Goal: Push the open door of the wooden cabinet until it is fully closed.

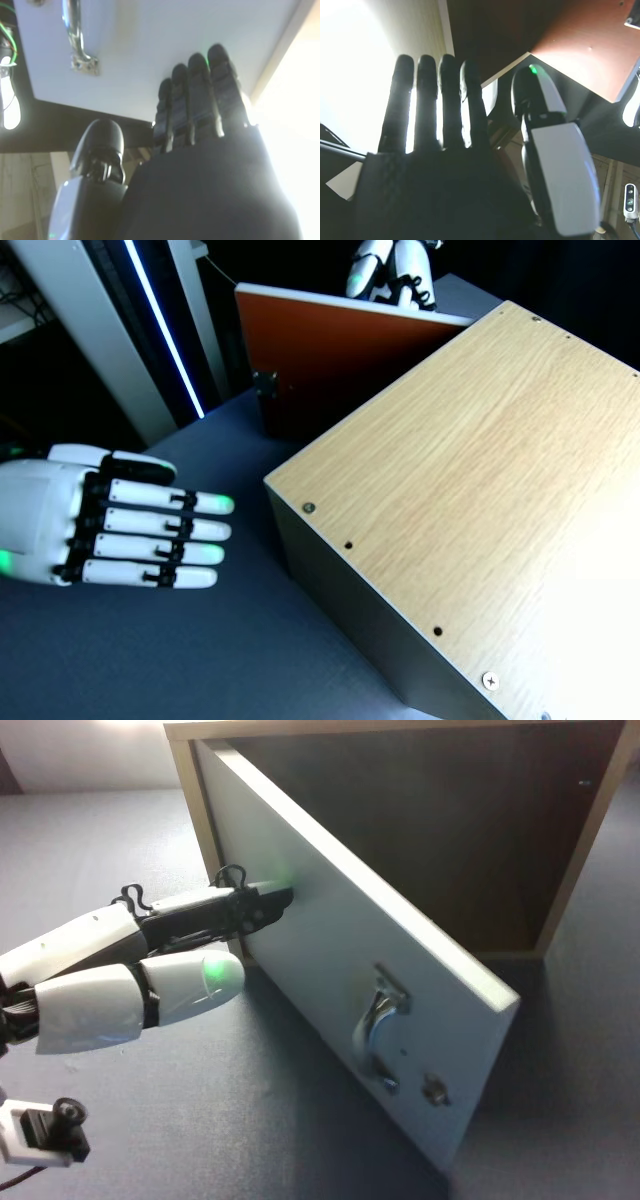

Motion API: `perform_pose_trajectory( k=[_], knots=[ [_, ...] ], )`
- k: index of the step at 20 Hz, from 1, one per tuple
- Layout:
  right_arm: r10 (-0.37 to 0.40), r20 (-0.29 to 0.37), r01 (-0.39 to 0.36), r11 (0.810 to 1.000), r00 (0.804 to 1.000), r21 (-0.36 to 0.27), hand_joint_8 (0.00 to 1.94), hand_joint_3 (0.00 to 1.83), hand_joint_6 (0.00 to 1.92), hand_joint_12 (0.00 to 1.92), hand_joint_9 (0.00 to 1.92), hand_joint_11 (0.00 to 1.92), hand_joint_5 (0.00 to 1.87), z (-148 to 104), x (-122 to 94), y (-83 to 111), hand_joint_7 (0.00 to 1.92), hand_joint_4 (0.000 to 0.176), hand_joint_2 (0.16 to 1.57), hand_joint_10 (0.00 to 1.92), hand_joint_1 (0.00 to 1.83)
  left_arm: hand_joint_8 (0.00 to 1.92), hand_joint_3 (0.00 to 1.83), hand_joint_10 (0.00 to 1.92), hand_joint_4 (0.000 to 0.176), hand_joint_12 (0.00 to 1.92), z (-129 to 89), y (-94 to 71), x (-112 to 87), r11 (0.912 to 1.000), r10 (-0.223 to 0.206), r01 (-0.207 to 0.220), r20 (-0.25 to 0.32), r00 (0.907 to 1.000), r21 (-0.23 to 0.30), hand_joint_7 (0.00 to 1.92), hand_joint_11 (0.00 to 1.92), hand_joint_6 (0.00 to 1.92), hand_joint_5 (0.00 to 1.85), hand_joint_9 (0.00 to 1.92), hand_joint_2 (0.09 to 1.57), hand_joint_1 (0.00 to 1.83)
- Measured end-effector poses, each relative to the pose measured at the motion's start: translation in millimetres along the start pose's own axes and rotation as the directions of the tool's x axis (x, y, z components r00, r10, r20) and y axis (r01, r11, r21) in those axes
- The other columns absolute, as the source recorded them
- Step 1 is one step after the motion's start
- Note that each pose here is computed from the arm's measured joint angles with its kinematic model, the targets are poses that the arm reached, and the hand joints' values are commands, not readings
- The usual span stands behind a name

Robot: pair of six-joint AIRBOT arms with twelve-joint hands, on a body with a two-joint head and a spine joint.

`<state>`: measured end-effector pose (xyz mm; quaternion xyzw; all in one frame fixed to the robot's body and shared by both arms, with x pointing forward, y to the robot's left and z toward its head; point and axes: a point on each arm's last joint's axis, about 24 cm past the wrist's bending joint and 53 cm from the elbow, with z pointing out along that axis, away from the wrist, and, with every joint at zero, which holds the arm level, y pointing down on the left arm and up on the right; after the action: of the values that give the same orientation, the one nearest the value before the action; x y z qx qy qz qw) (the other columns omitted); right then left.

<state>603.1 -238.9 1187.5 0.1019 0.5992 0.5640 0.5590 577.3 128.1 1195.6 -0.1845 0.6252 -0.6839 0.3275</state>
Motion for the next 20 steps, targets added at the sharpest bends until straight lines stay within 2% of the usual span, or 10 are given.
perform_pose_trajectory(
  k=[6,9,12,13,15,18,20],
  knots=[
    [0.0,0.0,0.0,1.0,1.0,0.0,0.0,0.0,0.0,0.15,0.36,0.26,0.41,0.0,0.1,0.0,0.41,0.0,1.33,0.0,0.6,0.0,0.01,0.0,0.0,0.01,12.4,1.6,1.7,0.9998,-0.008,0.009,-0.005,1.0,0.016,0.22,0.17,0.0,0.15,0.22,1.53,0.0],
    [-0.003,-0.002,0.003,1.0,1.0,-0.001,0.0,0.0,0.0,0.14,0.35,0.25,0.41,0.1,-0.1,-0.1,0.4,0.0,1.34,0.0,0.62,0.0,0.01,0.0,0.0,0.0,22.8,3.6,-2.7,0.9997,-0.004,0.004,0.0,1.0,0.022,0.16,0.11,0.0,0.12,0.14,1.55,0.0],
    [-0.003,0.001,0.003,1.0,1.0,0.0,0.0,0.0,0.0,0.14,0.36,0.27,0.41,0.2,-1.0,-0.9,0.41,0.0,1.34,0.01,0.6,0.01,0.0,0.01,0.0,0.03,32.1,3.4,-6.2,0.9995,-0.006,0.006,0.007,1.0,0.032,0.18,0.17,0.0,0.13,0.17,1.53,0.0],
    [-0.003,0.0,0.003,1.0,1.0,0.0,0.0,0.0,0.0,0.14,0.37,0.27,0.41,0.2,-0.8,-0.9,0.41,0.0,1.34,0.01,0.6,0.01,0.0,0.01,0.0,0.05,36.4,3.4,-7.0,0.9995,-0.006,0.006,0.008,0.9999,0.032,0.21,0.22,0.01,0.17,0.2,1.51,0.07],
    [-0.004,-0.001,0.004,1.0,1.0,0.0,0.0,0.0,0.0,0.14,0.36,0.27,0.41,0.2,-0.8,-0.8,0.41,0.0,1.34,0.0,0.61,0.0,0.0,0.0,0.0,0.04,44.2,0.5,-8.6,0.999,-0.006,0.006,0.011,0.9999,0.043,0.21,0.21,0.01,0.19,0.19,1.48,0.17],
    [-0.005,0.001,0.005,1.0,1.0,0.0,0.0,0.0,0.0,0.13,0.38,0.29,0.43,0.3,-1.3,-1.0,0.43,0.0,1.34,0.0,0.62,0.0,0.0,0.01,0.0,0.08,46.9,1.2,-14.4,0.999,-0.011,0.01,0.027,0.9996,0.043,0.23,0.29,0.01,0.24,0.23,1.48,0.12],
    [-0.006,0.001,0.006,1.0,1.0,-0.001,0.0,0.0,0.0,0.13,0.38,0.29,0.43,0.3,-1.7,-1.0,0.43,0.0,1.34,0.0,0.62,0.0,0.0,0.0,0.0,0.06,49.6,-2.2,-18.7,0.9982,-0.022,0.02,0.043,0.9988,0.057,0.2,0.24,0.0,0.2,0.19,1.49,0.07]
  ],
)
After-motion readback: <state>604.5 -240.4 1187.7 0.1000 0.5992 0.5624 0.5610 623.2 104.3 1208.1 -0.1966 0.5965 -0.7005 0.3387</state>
